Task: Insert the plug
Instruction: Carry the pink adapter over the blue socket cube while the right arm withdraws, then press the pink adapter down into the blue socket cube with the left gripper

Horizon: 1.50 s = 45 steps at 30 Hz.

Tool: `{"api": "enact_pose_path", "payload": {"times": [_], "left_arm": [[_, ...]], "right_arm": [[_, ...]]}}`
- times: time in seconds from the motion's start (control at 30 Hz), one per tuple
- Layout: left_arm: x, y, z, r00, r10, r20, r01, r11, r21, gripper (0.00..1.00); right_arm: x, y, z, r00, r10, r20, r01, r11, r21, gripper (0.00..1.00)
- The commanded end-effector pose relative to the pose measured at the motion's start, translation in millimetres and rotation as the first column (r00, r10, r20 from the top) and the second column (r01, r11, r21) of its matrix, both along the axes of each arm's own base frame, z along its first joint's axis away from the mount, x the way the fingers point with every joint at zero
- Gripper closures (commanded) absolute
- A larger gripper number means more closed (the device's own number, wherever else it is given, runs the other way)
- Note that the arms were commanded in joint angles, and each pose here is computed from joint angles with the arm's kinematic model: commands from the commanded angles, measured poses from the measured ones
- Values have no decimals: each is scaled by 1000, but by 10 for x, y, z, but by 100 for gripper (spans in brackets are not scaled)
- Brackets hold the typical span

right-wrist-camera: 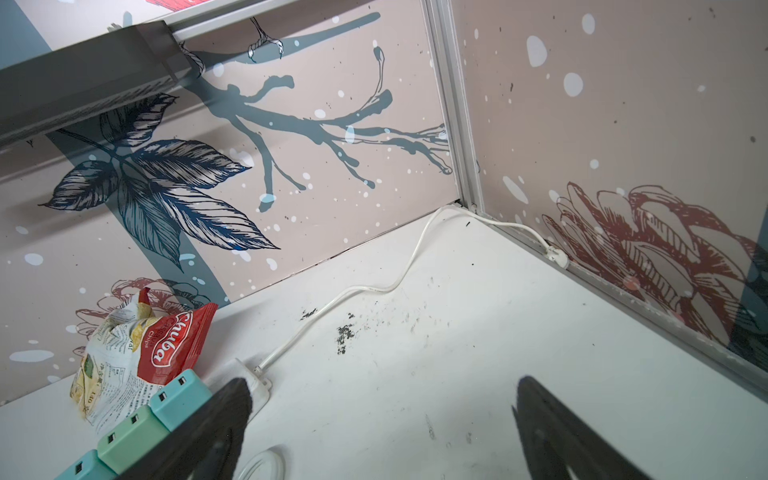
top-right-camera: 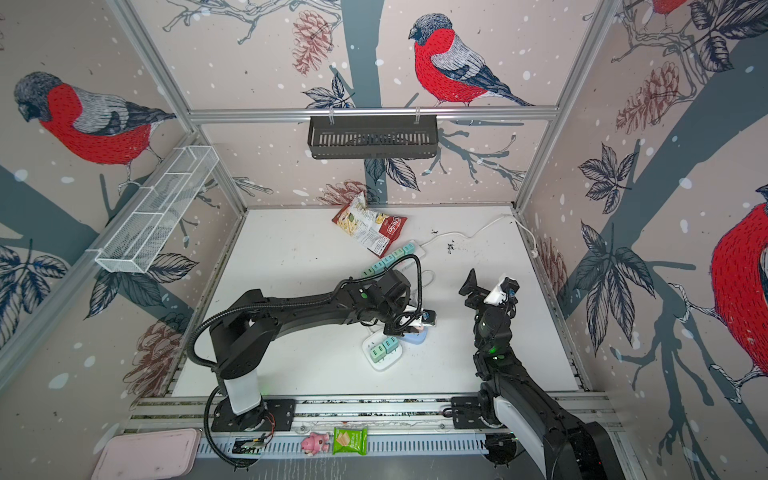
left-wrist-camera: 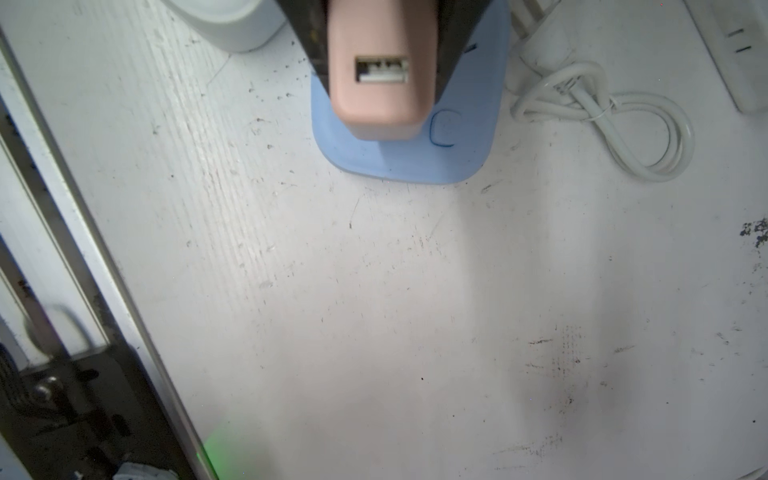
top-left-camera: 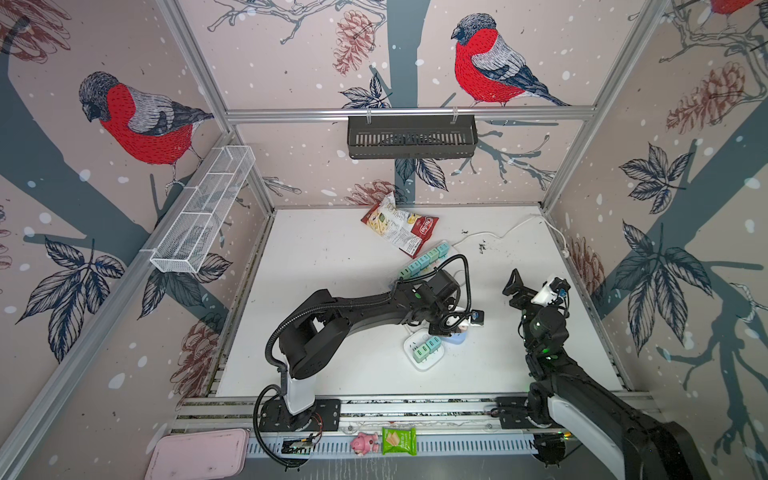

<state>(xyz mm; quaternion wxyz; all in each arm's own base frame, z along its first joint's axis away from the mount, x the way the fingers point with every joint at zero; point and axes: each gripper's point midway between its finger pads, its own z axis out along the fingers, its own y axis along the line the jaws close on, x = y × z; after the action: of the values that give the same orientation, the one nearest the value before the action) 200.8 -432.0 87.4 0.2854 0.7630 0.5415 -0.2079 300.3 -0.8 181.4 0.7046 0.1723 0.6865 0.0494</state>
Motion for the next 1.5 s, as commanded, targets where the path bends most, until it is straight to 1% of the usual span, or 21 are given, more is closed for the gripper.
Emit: {"api": "enact_pose_path", "payload": {"times": [0.0, 0.27, 0.67, 1.03, 1.23, 1.47], "left_arm": [[-53, -20, -4, 995, -95, 18, 95, 995, -6, 100], [-45, -61, -66, 990, -140, -21, 139, 990, -17, 100], [-100, -48, -172, 984, -164, -73, 166, 986, 20, 100], [-112, 10, -120, 987, -147, -69, 149, 988, 33, 100], [-127, 14, -175, 985, -148, -84, 151, 988, 38, 100], [-81, 11, -342, 985, -130, -117, 140, 987, 80, 100]], "right_arm": [[19, 10, 66, 1000, 6, 21, -6, 1000, 15, 0], [-10, -1, 72, 999, 9, 32, -10, 1000, 24, 0], [-4, -1, 73, 999, 13, 32, -14, 1000, 25, 0], [-7, -2, 68, 999, 16, 33, -16, 999, 27, 0], [-8, 0, 71, 999, 18, 33, -19, 999, 27, 0], [-11, -2, 73, 999, 18, 35, -19, 999, 27, 0]]}}
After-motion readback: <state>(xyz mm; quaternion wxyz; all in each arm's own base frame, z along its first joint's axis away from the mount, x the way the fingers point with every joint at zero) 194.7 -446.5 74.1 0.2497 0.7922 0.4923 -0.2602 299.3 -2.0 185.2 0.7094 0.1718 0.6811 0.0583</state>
